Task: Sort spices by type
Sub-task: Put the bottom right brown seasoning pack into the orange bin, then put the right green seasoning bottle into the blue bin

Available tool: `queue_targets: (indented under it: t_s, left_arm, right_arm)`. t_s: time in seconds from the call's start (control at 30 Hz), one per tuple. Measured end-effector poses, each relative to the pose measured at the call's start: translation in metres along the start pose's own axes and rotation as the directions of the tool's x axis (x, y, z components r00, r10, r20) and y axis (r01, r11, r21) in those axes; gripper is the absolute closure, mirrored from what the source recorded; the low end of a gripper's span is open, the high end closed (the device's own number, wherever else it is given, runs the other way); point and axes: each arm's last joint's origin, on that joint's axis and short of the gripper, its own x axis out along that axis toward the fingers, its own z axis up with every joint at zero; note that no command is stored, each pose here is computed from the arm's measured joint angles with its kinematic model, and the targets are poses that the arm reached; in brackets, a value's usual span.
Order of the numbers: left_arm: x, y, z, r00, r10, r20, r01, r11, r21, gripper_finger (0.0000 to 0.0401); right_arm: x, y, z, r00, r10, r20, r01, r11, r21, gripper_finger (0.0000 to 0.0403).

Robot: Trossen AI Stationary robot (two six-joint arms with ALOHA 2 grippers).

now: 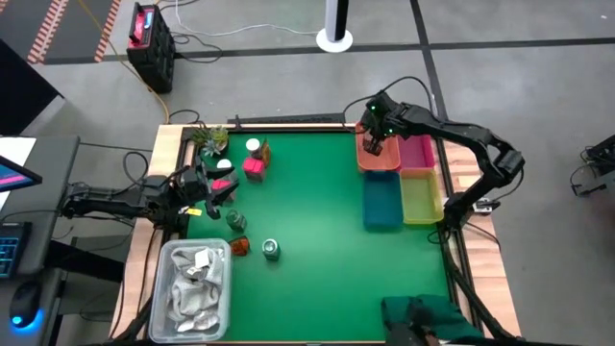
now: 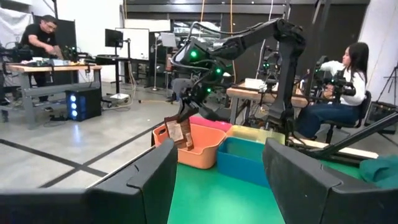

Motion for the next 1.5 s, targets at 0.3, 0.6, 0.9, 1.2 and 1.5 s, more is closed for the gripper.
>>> queue_targets:
  t_s: [0.3,0.6,0.9,1.2,1.5]
  left_arm:
    - [0.0,0.0,-0.002,1.0,0.0,-0.022,0.001,1.0,0.026,0.0175]
    - [0.0,0.0,-0.002,1.0,0.0,-0.022,0.001,1.0,0.026,0.0175]
    - [0.0,0.0,-0.002,1.0,0.0,-0.022,0.0,1.0,0.021,0.0175]
    - [0.0,0.0,-0.004,0.999,0.0,-0.04,0.0,1.0,0.01,0.0175]
    - [0.0,0.0,-0.007,0.998,0.009,-0.067,-0.01,1.0,-0.017,0.0175]
  right_arm:
    - [0.003,-0.008,-0.002,0.999,0.025,0.027,-0.02,0.987,-0.159,0.0375]
    - [0.006,-0.005,-0.002,0.997,0.076,0.035,-0.068,0.98,-0.189,0.0345]
    - [0.006,-0.012,-0.013,0.997,0.028,-0.065,-0.036,0.992,-0.124,0.0197]
    - [-0.011,-0.012,-0.006,0.998,-0.041,-0.056,0.033,0.991,-0.126,0.0136]
    - [-0.066,-0.004,0.024,0.992,-0.057,0.115,0.069,0.993,-0.097,0.0135]
